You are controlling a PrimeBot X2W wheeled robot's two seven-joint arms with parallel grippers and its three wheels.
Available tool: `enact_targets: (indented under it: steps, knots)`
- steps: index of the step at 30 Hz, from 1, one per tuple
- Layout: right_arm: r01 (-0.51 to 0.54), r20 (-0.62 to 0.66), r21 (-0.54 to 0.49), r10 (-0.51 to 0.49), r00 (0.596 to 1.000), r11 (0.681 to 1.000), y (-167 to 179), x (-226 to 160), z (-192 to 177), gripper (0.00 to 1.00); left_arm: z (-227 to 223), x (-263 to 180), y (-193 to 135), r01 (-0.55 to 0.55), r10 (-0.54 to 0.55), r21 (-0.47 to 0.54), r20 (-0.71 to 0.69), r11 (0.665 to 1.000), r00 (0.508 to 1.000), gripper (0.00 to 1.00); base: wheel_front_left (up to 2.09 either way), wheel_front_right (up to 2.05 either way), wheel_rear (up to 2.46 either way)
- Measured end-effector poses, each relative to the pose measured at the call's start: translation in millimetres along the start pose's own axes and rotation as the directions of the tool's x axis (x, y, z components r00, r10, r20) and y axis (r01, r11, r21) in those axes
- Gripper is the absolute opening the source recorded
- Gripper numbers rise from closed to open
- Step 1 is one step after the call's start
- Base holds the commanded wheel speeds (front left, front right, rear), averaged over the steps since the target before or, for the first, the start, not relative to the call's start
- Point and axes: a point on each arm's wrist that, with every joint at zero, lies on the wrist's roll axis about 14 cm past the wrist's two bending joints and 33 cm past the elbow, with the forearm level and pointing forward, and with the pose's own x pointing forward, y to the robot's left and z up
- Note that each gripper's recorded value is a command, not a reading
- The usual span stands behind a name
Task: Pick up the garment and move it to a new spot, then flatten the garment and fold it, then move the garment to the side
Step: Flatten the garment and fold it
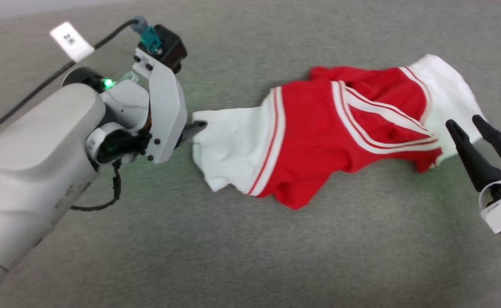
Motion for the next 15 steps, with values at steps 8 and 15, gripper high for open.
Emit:
enact_targets:
  steps: [8,15]
  knots:
    - [0.088,-0.022,-0.012,-0.089,0.996,0.996,-19,-20,-7,1.00,-8,38,-5,0.078,-0.082,-0.037,-0.123,0.996,0.989,1.00,0.00,0.00,0.00]
    - [0.101,-0.038,-0.016,-0.101,0.994,0.995,-20,-20,-9,1.00,-11,39,-17,0.130,-0.135,-0.043,-0.158,0.991,0.978,0.00,0.00,0.00,0.00]
